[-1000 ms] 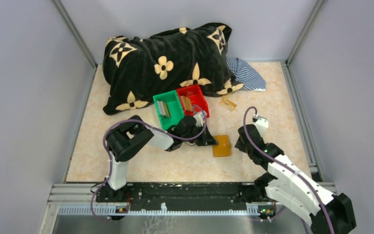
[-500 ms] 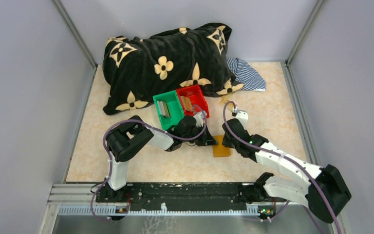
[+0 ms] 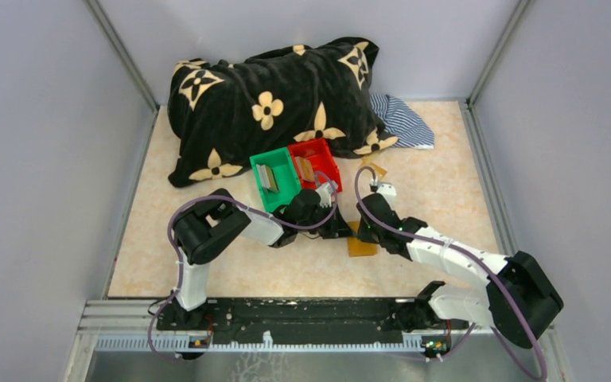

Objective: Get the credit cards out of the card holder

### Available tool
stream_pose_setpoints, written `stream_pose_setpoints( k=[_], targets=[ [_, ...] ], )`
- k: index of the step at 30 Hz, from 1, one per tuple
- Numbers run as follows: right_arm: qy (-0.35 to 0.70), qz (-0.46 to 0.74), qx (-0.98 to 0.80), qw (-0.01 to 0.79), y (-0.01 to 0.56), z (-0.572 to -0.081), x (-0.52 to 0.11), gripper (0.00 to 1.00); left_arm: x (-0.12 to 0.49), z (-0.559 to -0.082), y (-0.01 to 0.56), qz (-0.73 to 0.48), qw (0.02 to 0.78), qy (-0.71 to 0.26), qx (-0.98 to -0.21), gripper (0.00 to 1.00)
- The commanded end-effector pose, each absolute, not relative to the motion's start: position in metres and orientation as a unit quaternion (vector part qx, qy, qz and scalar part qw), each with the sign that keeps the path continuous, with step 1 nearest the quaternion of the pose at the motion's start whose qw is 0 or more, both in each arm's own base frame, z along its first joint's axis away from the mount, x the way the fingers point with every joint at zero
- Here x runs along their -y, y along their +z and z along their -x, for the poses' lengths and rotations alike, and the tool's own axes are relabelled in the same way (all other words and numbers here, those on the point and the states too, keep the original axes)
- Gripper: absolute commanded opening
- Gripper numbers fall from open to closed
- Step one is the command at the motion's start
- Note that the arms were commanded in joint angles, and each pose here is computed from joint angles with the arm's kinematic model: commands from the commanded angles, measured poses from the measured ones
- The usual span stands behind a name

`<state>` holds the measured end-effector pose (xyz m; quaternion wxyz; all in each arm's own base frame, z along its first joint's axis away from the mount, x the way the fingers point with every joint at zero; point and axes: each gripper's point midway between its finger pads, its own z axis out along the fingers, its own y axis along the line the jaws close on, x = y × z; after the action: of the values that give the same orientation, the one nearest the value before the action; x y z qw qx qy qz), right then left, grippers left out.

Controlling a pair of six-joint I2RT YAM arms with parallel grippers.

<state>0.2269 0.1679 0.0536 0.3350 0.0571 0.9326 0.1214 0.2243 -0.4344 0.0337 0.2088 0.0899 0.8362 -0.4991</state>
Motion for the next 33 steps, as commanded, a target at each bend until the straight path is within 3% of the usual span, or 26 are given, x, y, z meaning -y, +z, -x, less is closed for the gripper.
stream_pose_setpoints(
  k=[1,23,28,33],
  targets=[
    [0.097,-0.061,-0.933,0.341,0.052,-0.223,-0.154,0.11,0.411,-0.215,-0.005,-0.088,0.183,-0.444,-0.873,0.02],
    [0.058,-0.115,-0.94,0.317,0.03,-0.212,-0.1,0.11,0.409,-0.214,0.001,-0.085,0.184,-0.45,-0.87,0.02],
    [0.064,-0.115,-0.942,0.31,0.02,-0.211,-0.103,0.11,0.408,-0.214,0.015,-0.09,0.197,-0.457,-0.863,0.07],
    [0.094,-0.098,-0.938,0.318,0.023,-0.218,-0.116,0.1,0.41,-0.214,0.03,-0.107,0.208,-0.466,-0.853,0.2]
  ],
)
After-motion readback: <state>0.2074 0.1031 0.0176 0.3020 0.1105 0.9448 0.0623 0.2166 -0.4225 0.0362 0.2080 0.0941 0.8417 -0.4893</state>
